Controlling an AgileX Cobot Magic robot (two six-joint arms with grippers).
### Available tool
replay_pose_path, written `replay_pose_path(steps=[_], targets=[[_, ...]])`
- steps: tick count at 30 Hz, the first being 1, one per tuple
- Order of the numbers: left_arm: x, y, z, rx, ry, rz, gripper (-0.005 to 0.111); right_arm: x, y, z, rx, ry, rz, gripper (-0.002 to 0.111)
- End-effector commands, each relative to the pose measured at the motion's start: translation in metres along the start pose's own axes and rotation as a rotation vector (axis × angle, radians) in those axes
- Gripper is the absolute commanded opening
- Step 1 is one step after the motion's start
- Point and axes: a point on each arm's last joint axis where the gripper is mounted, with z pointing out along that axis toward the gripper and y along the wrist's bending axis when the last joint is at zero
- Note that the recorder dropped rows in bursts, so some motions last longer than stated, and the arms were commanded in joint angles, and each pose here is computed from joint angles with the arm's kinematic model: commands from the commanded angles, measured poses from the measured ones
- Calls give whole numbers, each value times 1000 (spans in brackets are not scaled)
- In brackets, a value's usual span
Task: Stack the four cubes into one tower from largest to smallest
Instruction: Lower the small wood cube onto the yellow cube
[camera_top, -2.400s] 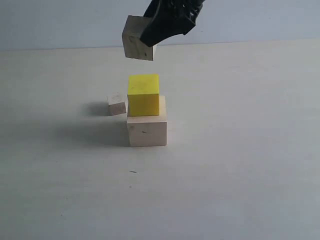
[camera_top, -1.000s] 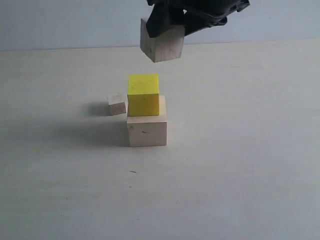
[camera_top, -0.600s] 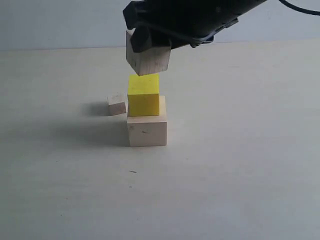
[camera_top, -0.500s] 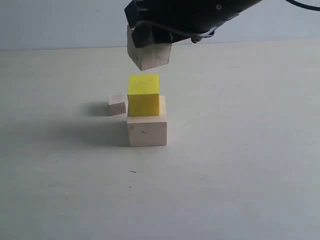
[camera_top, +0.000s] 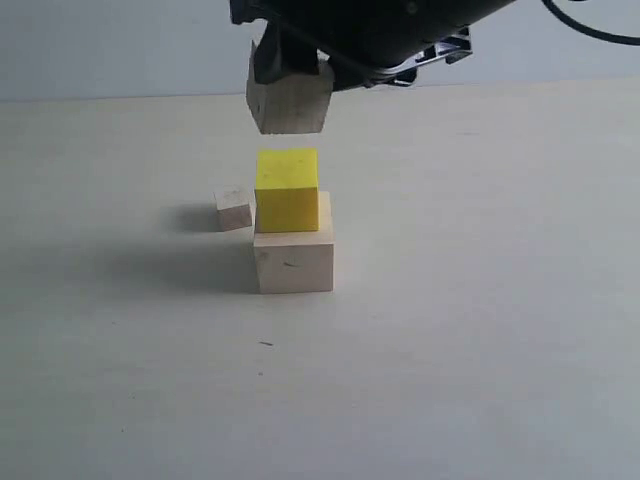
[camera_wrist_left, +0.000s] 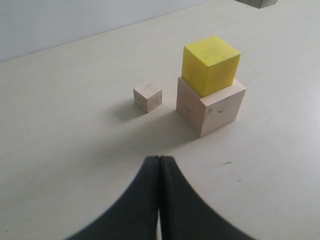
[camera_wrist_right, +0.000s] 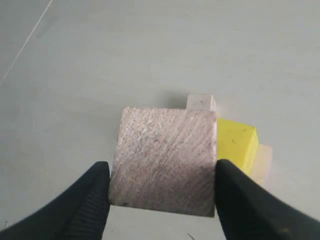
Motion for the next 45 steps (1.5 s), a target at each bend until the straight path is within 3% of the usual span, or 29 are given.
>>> replay_pose_path(steps=[1, 6, 19, 27, 34, 45], targets=[[-2, 0, -1, -1, -24, -12, 0, 5, 6, 14, 67, -24, 8, 0], [-2, 0, -1, 0, -25, -14, 0, 9, -3, 30, 187, -31, 56, 0], [-3, 0, -1, -2, -36, -21, 0, 19, 11, 46, 179, -24, 3, 0], [-3, 0, -1, -3, -37, -21, 0, 14, 3, 46, 298, -117, 24, 0], [-4, 0, -1, -3, -44, -26, 0, 21, 16, 54, 251, -110, 8, 0], [-4, 0, -1, -3, -45, -28, 0, 25, 12, 68, 293, -113, 19, 0]])
